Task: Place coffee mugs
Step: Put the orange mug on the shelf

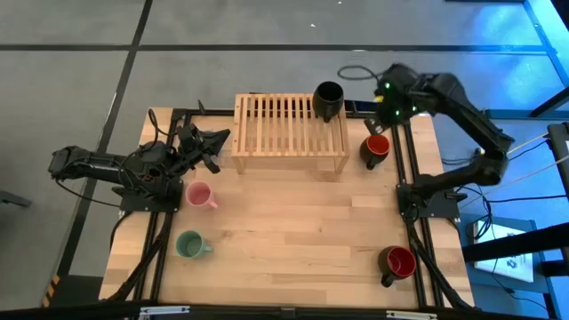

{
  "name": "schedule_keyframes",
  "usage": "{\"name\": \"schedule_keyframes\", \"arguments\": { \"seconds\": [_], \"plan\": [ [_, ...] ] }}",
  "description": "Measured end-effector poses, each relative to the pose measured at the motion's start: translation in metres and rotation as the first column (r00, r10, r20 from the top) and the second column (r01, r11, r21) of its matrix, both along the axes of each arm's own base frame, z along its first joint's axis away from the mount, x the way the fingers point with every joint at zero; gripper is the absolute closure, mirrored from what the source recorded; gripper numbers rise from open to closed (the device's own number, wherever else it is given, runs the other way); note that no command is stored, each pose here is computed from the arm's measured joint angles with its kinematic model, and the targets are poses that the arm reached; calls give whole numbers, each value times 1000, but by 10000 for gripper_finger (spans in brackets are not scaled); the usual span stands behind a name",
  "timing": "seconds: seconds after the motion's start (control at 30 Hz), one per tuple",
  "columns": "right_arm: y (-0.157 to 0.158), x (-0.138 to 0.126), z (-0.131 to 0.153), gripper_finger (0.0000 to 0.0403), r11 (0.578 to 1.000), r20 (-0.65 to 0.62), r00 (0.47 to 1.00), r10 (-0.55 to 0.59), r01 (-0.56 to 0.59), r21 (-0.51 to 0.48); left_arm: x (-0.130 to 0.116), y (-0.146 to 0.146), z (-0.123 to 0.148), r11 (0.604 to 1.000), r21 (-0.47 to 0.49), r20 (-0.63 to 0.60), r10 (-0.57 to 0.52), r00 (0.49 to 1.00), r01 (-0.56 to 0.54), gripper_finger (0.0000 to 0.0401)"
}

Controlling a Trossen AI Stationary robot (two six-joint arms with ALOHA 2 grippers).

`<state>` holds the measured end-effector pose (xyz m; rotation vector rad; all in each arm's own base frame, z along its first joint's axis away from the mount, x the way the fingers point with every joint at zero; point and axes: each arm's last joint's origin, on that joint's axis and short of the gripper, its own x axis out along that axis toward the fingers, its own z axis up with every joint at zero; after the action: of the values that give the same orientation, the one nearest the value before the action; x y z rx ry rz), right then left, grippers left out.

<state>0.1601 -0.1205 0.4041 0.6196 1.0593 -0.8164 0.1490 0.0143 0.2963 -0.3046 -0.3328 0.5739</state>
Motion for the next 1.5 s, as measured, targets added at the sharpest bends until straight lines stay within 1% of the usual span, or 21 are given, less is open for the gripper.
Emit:
{"name": "schedule_keyframes", "arguments": {
  "seconds": [0.13,0.23,0.3,0.47,0.57,0.63,0.8,0.97,1.03,1.1,1.23,1.3,1.33,1.4,1.5],
  "plan": [
    [4,-4,-36,259,998,-8,999,-38,38,50,0,0,0,1000,0,-1,0,1000,0,401],
    [3,-4,-64,233,994,-65,996,-55,60,88,0,0,0,1000,0,0,0,1000,0,401],
    [3,-3,-81,222,991,-106,993,-60,72,113,0,0,0,1000,0,0,0,1000,0,401],
    [1,0,-125,218,984,-133,990,-50,72,161,1,0,-2,1000,0,-27,0,1000,0,401],
    [1,0,-144,222,985,-137,990,-45,67,160,1,0,-4,1000,-1,-41,-1,999,1,401],
    [0,1,-154,225,989,-135,990,-40,59,136,1,0,-4,1000,-1,-43,0,999,0,401],
    [-3,3,-168,228,995,-124,991,-50,60,78,1,0,-4,1000,-1,-43,-1,999,1,401],
    [-3,3,-168,228,998,-138,990,-2,11,67,1,0,-4,1000,-2,-42,-1,999,1,401],
    [-4,3,-168,229,999,-155,988,11,-4,46,1,0,-4,1000,-2,-42,-1,999,1,401],
    [-5,2,-168,229,1000,-174,985,10,-7,22,1,0,-4,1000,-2,-42,-1,999,1,401],
    [-6,4,-168,229,1000,-161,987,23,-23,0,1,0,-4,1000,-2,-42,-1,999,1,401],
    [-6,4,-175,229,999,-160,987,33,-35,-7,1,0,-4,1000,-2,-42,-1,999,1,401],
    [-5,3,-182,229,999,-167,985,37,-38,-3,1,0,-4,1000,-2,-42,-2,999,1,401],
    [-1,-2,-194,229,999,-191,981,33,-26,36,1,0,-4,1000,-2,-42,-1,999,1,401],
    [3,-6,-205,229,996,-201,979,42,-26,80,1,0,-4,1000,-2,-42,-1,999,1,401]
  ]
}}
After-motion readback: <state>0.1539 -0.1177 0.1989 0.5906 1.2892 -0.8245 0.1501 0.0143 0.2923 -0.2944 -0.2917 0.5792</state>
